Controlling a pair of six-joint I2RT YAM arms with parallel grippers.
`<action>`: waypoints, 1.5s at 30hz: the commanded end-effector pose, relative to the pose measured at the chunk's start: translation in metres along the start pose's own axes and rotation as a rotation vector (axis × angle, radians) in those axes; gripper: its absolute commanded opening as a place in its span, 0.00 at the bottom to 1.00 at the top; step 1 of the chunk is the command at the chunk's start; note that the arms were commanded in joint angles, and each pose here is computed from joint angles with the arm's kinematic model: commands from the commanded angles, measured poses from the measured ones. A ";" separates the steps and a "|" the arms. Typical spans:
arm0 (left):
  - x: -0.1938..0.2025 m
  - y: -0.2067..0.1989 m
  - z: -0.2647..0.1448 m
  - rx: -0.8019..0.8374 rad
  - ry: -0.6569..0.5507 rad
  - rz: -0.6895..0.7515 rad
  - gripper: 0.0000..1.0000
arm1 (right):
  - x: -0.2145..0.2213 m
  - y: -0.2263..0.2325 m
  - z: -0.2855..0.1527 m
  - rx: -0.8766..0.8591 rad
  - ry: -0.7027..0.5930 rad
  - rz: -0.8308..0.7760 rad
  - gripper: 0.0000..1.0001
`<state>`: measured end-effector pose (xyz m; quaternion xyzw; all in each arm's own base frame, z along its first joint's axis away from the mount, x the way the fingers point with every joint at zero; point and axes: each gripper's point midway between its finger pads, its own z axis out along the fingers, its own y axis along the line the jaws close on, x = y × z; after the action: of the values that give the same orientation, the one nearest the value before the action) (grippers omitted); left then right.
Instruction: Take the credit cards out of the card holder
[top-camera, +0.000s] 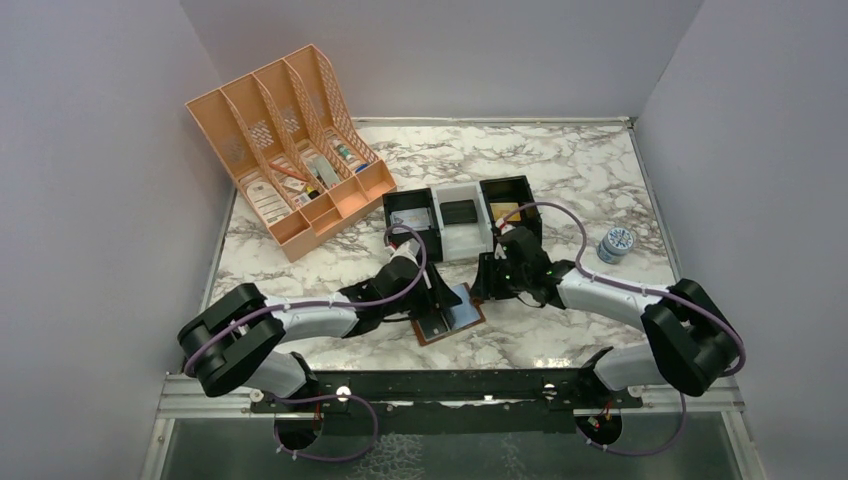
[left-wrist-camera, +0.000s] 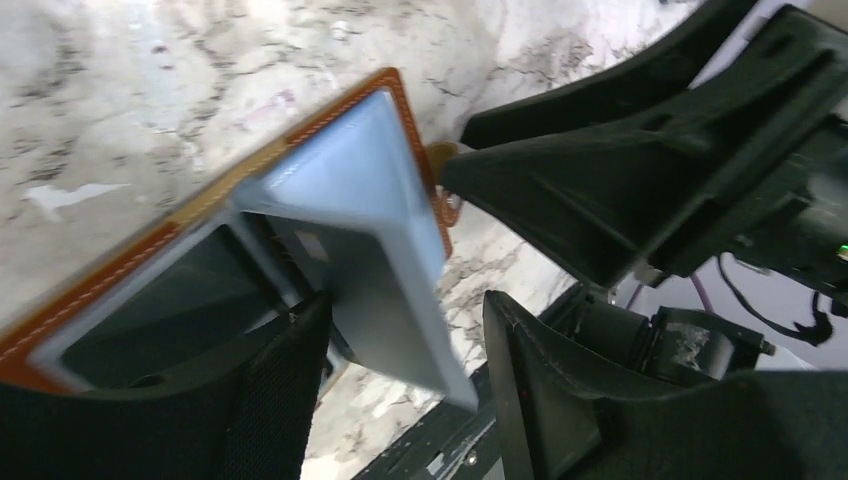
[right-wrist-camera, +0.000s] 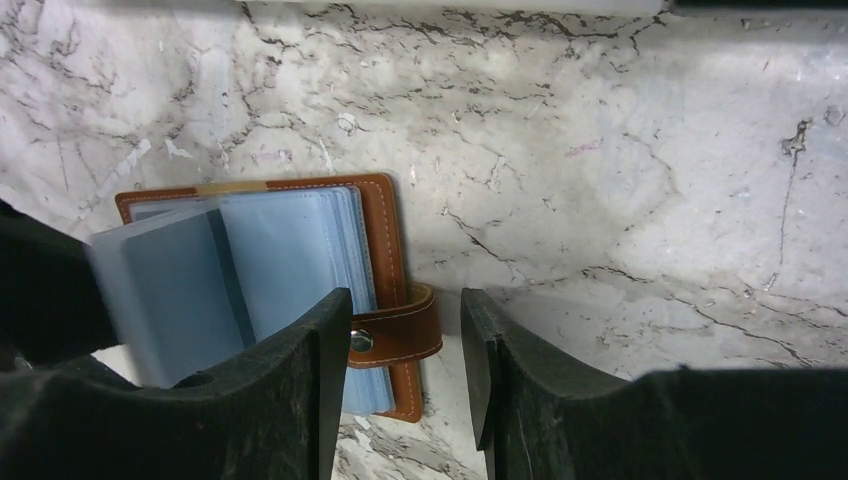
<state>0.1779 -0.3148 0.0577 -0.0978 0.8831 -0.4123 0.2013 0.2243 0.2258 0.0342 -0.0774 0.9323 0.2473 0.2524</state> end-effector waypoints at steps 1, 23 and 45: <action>0.003 -0.030 0.004 0.077 0.029 0.063 0.60 | 0.008 -0.006 0.004 0.014 0.026 0.026 0.44; -0.010 -0.015 -0.008 -0.107 -0.045 0.233 0.66 | -0.022 0.040 -0.040 -0.219 -0.145 -0.091 0.41; 0.012 0.003 0.013 -0.052 -0.005 0.079 0.49 | 0.029 0.015 0.006 -0.161 0.100 -0.048 0.19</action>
<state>0.1714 -0.3165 0.0395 -0.0532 0.9085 -0.3525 0.2178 0.1903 0.2512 0.0329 -0.1509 0.9027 0.3496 0.2006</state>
